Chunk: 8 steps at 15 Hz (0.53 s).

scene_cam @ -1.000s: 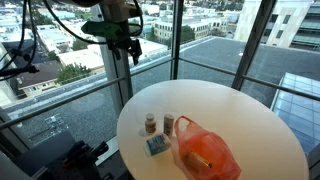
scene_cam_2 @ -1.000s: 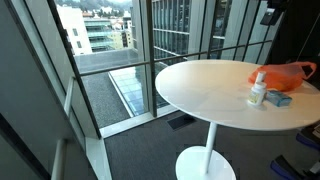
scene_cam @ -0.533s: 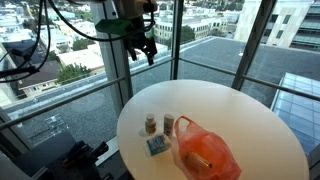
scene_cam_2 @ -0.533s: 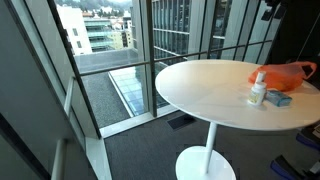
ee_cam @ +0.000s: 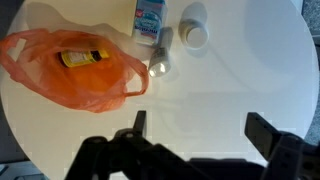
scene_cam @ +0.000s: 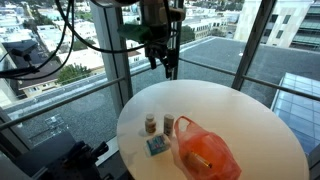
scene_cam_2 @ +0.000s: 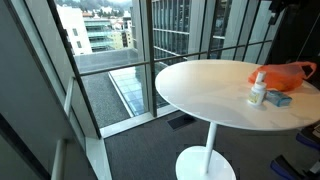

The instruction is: Remove the yellow and brown bottle from the plastic bag and put it on the table

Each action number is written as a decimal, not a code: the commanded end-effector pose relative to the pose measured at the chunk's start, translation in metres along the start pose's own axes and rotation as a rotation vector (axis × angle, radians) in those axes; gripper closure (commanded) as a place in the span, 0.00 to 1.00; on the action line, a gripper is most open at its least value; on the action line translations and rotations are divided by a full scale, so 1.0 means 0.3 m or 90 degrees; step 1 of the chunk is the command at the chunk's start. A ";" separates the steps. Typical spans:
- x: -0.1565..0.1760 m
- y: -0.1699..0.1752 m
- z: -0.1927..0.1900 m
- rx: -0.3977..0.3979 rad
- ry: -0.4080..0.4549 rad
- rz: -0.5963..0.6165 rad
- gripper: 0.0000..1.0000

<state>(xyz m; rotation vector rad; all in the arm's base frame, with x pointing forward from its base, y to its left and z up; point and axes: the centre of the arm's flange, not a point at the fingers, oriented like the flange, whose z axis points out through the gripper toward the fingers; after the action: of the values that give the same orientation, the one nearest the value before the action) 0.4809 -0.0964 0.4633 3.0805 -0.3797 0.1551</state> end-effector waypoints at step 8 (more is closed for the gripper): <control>0.145 0.292 0.244 -0.019 -0.056 0.157 0.00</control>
<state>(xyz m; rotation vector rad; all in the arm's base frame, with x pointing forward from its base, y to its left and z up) 0.4941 -0.1739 0.4173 3.0216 -0.6588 0.0320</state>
